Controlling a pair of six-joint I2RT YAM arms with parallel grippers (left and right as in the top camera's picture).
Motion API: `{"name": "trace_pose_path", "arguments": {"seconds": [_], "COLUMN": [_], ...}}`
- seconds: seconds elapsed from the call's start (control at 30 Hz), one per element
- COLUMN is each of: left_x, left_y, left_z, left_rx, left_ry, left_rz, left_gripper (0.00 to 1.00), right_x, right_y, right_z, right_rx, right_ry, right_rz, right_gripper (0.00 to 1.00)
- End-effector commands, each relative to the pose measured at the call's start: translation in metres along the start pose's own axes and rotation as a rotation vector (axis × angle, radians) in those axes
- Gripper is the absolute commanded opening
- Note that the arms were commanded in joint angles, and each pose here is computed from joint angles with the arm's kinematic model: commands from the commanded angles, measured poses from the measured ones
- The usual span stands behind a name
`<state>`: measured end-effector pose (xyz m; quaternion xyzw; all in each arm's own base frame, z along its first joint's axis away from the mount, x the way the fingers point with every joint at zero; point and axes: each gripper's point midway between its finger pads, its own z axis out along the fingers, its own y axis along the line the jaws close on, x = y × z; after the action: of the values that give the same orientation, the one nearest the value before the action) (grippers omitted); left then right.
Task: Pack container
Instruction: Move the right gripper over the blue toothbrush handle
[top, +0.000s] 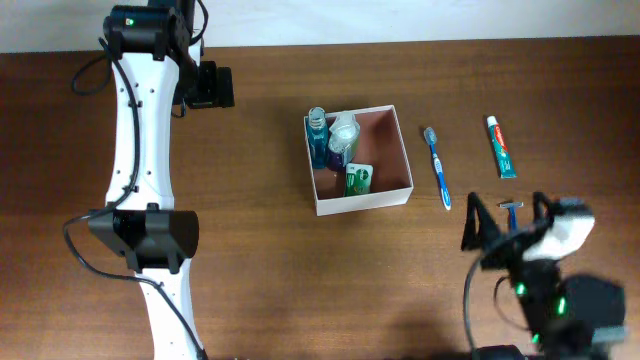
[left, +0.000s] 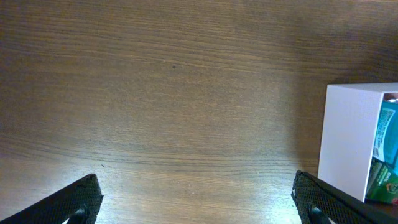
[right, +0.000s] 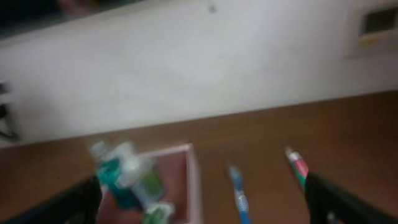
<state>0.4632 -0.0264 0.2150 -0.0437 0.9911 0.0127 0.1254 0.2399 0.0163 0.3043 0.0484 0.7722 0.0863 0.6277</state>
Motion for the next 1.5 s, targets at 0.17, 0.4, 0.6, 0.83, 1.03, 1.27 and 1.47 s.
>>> {"name": "trace_pose_path", "arguments": {"seconds": [0.17,0.4,0.6,0.83,1.03,1.27,1.47], "left_x": [0.0,0.0,0.0,0.0,0.0,0.0,0.0], "left_y": [0.0,0.0,0.0,0.0,0.0,0.0,0.0], "left_z": [-0.013,-0.013,-0.013,-0.013,-0.013,-0.013,-0.013], "left_rx": [0.015,0.015,0.015,0.015,0.015,0.015,0.015], "left_ry": [-0.026,-0.026,-0.026,-0.026,-0.026,-0.026,-0.026], "left_rz": [-0.013,-0.012,-0.012,-0.012,-0.012,-0.012,-0.012], "left_gripper": [0.99,0.99,0.99,0.99,0.99,0.99,0.99], "right_x": [0.009,0.058,0.115,0.15,0.163,0.183,0.205], "right_y": [-0.026,-0.037,-0.048,-0.053,-0.047,-0.054,-0.062], "right_z": [0.076,0.144,0.171,0.189,0.205,0.211,0.213], "right_rx": [0.218,0.249,0.198,0.191,0.122,0.066,0.028], "right_ry": [0.574,0.915,1.104,1.174,1.167,1.213,1.27], "right_rz": [-0.119,-0.16,-0.271,-0.265,-0.265,-0.301,-0.225], "right_gripper": [0.98,0.98,0.98,0.99,0.98,0.99,0.99]}}
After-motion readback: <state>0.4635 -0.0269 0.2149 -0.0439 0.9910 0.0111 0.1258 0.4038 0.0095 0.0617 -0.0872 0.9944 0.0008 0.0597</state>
